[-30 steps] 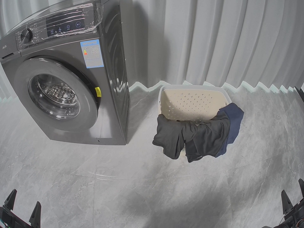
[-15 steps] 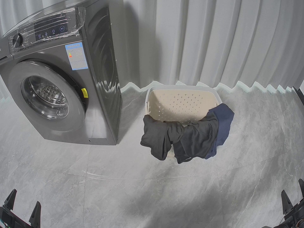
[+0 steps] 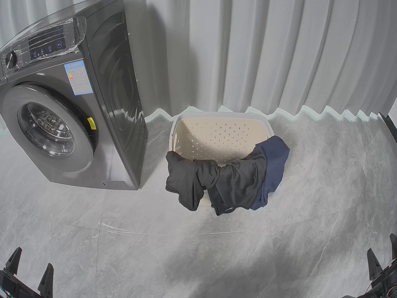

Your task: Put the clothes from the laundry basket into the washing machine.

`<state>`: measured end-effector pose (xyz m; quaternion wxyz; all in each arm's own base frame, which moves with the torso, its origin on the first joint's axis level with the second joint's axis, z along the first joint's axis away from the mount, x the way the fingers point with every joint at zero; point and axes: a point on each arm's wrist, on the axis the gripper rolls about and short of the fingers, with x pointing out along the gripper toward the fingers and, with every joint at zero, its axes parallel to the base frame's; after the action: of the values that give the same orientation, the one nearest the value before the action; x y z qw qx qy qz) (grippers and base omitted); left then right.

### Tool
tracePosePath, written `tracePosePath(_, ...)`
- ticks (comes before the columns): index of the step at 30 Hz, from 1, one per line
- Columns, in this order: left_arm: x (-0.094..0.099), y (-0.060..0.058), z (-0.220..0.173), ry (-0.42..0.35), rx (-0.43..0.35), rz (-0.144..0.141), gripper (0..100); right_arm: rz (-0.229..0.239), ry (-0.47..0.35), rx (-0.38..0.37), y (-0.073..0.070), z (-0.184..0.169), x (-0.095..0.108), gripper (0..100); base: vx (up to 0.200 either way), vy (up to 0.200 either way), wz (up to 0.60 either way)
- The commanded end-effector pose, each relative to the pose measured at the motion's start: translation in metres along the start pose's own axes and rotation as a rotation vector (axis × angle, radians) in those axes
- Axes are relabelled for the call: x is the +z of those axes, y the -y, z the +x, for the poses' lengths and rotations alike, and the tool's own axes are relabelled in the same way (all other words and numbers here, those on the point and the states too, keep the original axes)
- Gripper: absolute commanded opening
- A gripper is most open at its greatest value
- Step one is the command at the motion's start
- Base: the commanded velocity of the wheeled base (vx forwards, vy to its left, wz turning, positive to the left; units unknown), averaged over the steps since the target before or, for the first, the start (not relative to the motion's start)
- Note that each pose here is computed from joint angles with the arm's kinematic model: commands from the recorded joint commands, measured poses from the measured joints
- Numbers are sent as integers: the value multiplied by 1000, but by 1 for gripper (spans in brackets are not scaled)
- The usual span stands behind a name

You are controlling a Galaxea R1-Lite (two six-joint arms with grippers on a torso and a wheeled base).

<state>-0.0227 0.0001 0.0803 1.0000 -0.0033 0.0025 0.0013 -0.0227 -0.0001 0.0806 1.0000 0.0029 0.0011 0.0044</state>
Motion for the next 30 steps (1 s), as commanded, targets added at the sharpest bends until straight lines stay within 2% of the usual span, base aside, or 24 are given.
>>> tracePosePath(1, -5, 0, 0, 1, 1, -1, 100, 0, -4, 0, 0, 0, -5, 100, 200, 0, 0)
tracePosePath(8, -5, 0, 0, 0, -1, -1, 100, 0, -4, 0, 0, 0, -5, 100, 200, 0, 0)
tracePosePath(20, -5, 0, 0, 1, 1, -1, 100, 0, -4, 0, 0, 0, -5, 100, 0, 0, 0)
tracePosePath(30, -5, 0, 0, 1, 1, -1, 100, 0, -4, 0, 0, 0, -5, 100, 0, -180, 0)
